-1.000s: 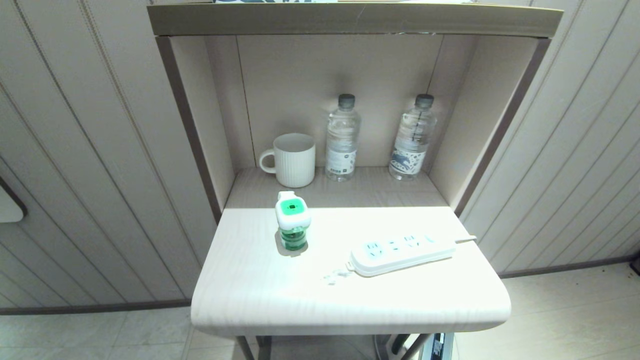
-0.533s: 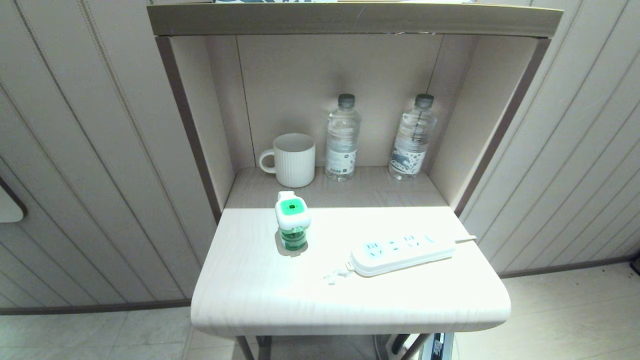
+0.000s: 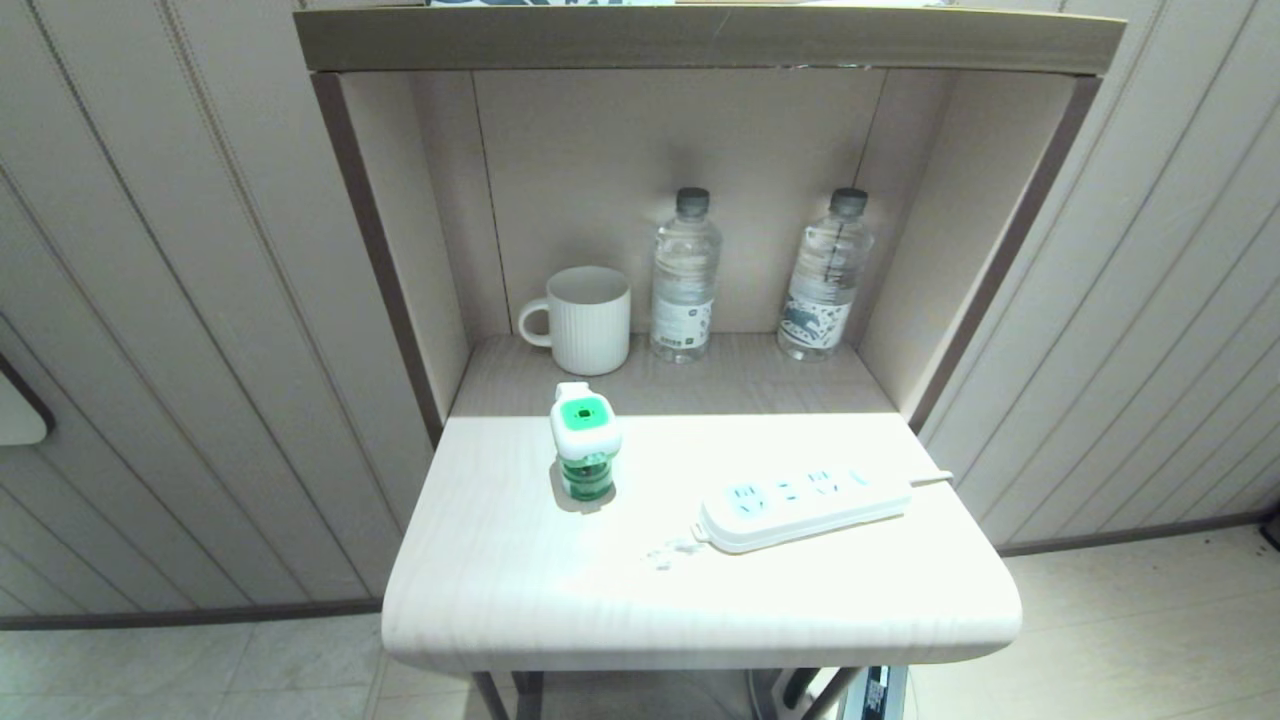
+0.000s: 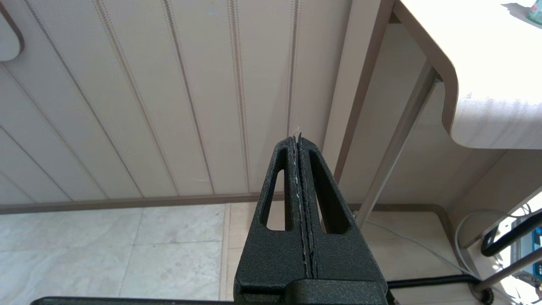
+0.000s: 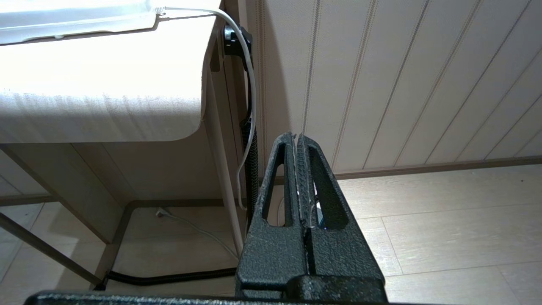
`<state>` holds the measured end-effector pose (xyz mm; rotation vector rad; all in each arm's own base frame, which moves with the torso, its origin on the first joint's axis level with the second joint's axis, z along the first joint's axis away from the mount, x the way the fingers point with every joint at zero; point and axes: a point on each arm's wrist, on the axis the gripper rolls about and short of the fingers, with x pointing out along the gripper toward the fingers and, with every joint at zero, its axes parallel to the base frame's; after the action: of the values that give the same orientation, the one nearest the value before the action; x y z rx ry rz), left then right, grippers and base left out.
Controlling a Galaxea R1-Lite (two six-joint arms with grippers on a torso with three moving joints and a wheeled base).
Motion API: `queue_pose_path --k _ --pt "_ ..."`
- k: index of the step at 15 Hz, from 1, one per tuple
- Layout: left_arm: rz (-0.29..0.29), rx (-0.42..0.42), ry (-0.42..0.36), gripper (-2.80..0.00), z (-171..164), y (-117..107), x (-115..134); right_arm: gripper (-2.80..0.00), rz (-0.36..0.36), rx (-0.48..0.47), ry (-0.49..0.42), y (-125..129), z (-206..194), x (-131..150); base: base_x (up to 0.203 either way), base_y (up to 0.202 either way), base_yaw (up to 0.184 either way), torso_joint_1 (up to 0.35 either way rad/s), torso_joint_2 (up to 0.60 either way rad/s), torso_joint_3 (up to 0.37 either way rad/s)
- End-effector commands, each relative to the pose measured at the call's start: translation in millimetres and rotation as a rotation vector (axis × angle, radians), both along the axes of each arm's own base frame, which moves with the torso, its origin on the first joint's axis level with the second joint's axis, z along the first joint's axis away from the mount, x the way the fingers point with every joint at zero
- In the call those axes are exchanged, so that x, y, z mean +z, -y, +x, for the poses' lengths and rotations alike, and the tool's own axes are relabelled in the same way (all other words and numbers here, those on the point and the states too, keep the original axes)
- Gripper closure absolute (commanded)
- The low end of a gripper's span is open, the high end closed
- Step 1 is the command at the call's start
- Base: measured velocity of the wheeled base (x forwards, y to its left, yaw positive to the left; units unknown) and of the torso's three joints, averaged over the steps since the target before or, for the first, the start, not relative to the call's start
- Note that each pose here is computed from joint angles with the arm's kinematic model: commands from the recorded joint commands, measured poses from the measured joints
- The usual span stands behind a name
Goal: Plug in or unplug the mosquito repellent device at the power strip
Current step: Pick up the mosquito repellent liquid
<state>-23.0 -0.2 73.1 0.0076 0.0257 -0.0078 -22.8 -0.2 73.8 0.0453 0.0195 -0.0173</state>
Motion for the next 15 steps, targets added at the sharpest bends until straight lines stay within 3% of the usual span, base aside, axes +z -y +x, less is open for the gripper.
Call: queue_pose_path --k 1,15 --pt "0.000 0.000 -0.001 0.00 0.1 0.0 0.1 0.00 -0.001 0.000 -0.002 0.0 0.1 0.1 0.000 0.000 0.000 0.000 0.00 0.000" --pt "-0.008 -0.001 -0.003 0.00 0.4 0.0 -0.3 0.00 0.002 0.000 -0.003 0.0 0.2 0.1 0.000 0.000 0.000 0.000 0.00 0.000"
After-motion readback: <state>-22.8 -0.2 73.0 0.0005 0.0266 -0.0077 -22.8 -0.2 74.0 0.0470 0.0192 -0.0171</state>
